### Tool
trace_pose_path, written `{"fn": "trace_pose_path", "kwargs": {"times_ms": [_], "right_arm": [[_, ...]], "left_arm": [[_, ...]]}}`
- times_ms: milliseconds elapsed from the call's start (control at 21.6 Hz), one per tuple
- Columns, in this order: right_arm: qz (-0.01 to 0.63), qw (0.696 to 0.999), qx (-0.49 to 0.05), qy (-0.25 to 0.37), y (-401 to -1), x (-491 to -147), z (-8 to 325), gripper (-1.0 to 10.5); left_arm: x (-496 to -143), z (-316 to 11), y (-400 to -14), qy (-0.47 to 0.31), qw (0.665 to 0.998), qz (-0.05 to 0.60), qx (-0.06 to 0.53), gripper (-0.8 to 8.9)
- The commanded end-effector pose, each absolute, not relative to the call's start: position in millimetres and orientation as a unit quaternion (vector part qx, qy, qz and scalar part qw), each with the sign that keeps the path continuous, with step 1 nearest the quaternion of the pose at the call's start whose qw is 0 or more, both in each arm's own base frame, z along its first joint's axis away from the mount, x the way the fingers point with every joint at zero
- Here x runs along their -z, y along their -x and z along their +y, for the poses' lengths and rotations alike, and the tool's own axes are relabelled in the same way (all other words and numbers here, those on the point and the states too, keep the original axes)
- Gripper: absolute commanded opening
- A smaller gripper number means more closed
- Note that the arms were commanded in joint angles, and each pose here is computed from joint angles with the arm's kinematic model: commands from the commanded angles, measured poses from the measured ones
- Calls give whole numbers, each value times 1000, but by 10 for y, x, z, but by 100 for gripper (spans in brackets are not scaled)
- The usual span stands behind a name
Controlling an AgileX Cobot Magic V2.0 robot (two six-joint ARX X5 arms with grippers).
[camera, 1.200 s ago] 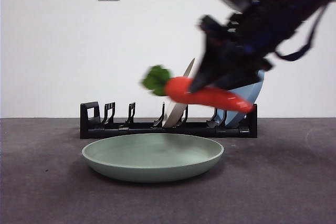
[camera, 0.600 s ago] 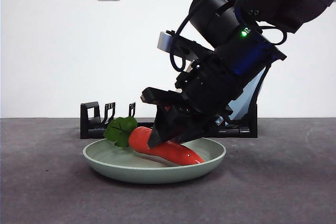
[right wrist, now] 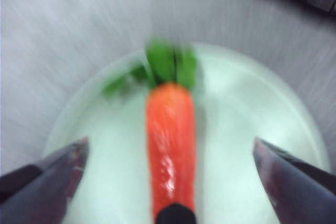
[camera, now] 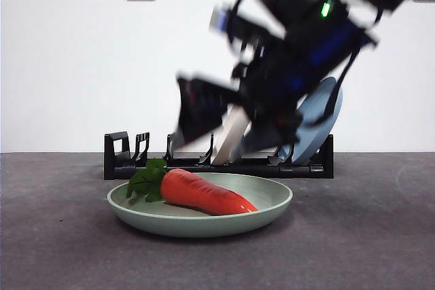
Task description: Take the green plate from the plate rack,put the plate on the table,take the carrot from the table,put the carrot in the plate
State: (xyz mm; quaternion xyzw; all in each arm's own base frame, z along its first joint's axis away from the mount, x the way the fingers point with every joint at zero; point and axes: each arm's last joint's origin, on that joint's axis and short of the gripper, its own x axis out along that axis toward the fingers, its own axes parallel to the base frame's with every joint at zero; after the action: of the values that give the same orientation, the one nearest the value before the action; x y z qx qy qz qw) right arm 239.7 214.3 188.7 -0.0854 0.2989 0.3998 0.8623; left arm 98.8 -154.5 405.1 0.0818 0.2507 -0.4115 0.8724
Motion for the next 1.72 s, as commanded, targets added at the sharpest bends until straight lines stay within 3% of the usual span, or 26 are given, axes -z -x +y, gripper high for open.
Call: {"fn": "trace_pose_path", "kwargs": {"times_ms": [46,325,650,742,882,928,974,1717], "right_arm": [[276,870,-402,77,-2263,-2227,2029,660],[317,856,-398,86,-1532,-2857,1396,657],[385,838,-379,82,-854,-2991,805,656],[389,838,-375,74,-778,-3000,738,558],[389,840,-373,69,-734,-3007,699,204],[388,840,-373,68,-727,-3009,694,51],[386,840,-374,69,-724,-3012,691,-22],[391,843,-366,57,-723,-3013,689,1]], "left_arm": [[-4027,-1541,-982,-86,871,259,410,197],[-3984,-1518,-966,-100,865,280,406,193],[-3930,-1484,-945,-118,856,308,399,193],[-3921,-1478,-941,-121,854,312,398,186],[-3909,-1469,-936,-125,852,319,397,158],[-3905,-1467,-934,-126,851,321,396,85],[-3902,-1465,-933,-128,851,322,395,-3],[-3897,-1460,-931,-130,850,325,394,-4]]}}
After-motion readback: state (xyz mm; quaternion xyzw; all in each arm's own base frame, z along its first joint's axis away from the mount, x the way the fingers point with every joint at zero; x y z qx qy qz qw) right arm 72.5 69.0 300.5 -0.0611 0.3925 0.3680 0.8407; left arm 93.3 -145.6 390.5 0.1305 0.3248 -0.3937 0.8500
